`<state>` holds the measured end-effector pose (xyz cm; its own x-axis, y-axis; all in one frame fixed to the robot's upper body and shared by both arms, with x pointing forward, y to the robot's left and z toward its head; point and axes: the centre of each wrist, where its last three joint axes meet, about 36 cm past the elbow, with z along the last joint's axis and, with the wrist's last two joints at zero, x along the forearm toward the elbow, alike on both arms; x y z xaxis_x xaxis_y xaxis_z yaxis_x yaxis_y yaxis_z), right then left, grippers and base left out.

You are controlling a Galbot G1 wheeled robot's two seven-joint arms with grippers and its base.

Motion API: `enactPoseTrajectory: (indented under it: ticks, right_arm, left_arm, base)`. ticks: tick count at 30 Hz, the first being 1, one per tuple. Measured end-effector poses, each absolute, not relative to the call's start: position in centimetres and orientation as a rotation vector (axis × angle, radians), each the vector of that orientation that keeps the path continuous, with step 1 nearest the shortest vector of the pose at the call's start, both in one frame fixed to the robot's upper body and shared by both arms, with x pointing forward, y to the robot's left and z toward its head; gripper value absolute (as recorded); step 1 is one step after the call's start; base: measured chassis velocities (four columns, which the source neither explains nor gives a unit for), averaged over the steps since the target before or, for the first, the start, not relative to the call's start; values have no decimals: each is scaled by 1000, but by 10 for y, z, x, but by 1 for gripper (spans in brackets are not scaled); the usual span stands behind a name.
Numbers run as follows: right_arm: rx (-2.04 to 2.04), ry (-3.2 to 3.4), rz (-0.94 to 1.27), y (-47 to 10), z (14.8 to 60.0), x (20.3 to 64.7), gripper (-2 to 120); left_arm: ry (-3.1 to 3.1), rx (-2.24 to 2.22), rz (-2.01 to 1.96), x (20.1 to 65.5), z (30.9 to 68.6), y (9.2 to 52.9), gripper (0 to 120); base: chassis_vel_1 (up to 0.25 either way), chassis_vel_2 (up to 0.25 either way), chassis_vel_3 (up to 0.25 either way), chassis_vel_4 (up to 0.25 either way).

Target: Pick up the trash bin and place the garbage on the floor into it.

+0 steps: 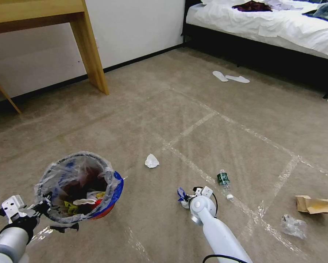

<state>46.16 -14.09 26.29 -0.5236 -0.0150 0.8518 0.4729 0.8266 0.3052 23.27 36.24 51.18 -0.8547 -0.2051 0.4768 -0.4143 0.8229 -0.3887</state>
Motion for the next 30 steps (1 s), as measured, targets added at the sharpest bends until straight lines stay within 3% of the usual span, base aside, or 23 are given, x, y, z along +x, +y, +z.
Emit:
enactPoseTrajectory:
  ticks: [11, 14, 18, 23, 30]
  right_arm:
    - [-299, -2158, -673, -159, 306, 450, 0]
    - [-198, -2345, -752, -176, 373, 445, 0]
    - [-78, -2482, -838, -181, 415, 440, 0]
    - [374, -2796, -975, -189, 502, 422, 0]
    - [890, -2925, -926, -183, 555, 406, 0]
  left_arm:
    - [-2588, 456, 685, 233, 513, 361, 1]
    - [-2590, 439, 685, 233, 514, 359, 1]
    - [-2588, 420, 691, 234, 514, 356, 1]
    - [-2585, 374, 699, 236, 516, 351, 1]
    - [-2583, 335, 695, 239, 519, 349, 1]
  base:
    - [0, 0, 0, 0]
    - [0, 0, 0, 0]
    - [0, 0, 0, 0]
    - [0, 0, 0, 0]
    - [0, 0, 0, 0]
